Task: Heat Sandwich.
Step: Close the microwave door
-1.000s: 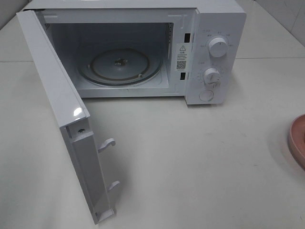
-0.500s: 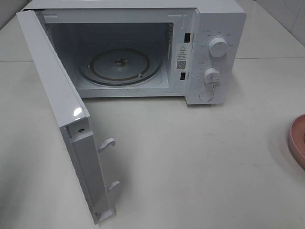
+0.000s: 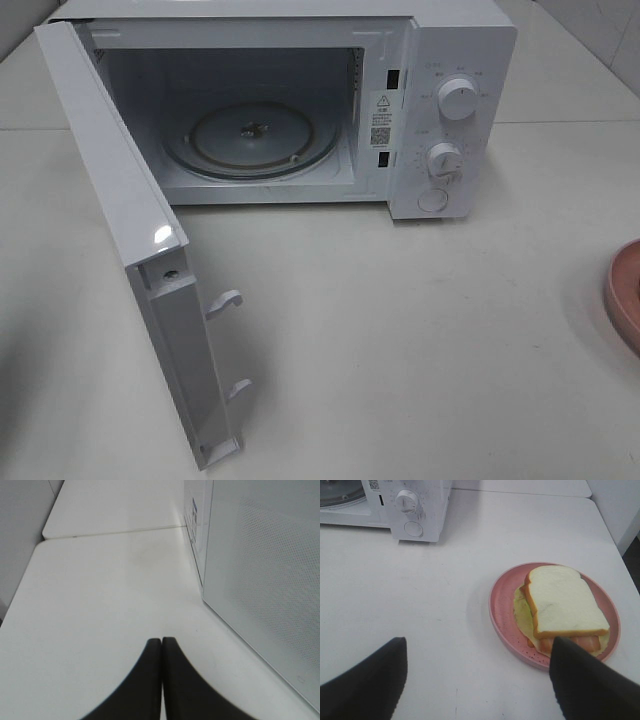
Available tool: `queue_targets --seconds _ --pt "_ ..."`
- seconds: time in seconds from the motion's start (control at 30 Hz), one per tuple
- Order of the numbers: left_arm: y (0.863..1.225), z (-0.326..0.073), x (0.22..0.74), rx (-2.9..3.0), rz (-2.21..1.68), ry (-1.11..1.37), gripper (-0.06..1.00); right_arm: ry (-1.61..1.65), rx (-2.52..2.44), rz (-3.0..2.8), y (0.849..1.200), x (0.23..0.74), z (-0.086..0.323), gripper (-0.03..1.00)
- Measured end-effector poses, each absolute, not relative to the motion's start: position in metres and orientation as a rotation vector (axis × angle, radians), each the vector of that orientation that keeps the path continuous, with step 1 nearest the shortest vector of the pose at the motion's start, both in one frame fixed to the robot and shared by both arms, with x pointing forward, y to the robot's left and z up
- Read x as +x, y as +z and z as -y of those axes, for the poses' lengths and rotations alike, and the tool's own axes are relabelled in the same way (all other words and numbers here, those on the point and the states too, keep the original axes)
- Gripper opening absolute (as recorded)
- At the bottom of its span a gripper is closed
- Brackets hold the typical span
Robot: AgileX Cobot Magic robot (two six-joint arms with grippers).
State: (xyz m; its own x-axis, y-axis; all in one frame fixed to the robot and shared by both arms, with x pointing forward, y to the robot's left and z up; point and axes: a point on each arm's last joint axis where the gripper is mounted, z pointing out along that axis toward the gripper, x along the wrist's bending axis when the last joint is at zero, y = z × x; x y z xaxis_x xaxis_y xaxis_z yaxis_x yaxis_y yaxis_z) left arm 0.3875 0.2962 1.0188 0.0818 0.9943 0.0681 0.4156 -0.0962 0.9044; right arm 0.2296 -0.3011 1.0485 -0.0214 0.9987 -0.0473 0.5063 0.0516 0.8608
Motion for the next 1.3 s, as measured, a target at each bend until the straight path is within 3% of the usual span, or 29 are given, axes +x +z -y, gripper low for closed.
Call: queue_targets --seconds 0.5,0.83,1.3 --pt "0.997 -0.267 0.418 1.571 -1.155 1.116 0.0 0.876 1.542 -1.619 1.049 0.23 0.301 0.76" --pt "0.974 -0.24 0.435 1.637 -1.067 0.879 0.0 0.876 1.542 -1.619 1.049 0.23 0.301 0.76" --pt "0.971 -0.224 0.461 1.646 -1.0 0.779 0.0 0.876 1.542 -1.619 1.049 0.23 0.301 0.76"
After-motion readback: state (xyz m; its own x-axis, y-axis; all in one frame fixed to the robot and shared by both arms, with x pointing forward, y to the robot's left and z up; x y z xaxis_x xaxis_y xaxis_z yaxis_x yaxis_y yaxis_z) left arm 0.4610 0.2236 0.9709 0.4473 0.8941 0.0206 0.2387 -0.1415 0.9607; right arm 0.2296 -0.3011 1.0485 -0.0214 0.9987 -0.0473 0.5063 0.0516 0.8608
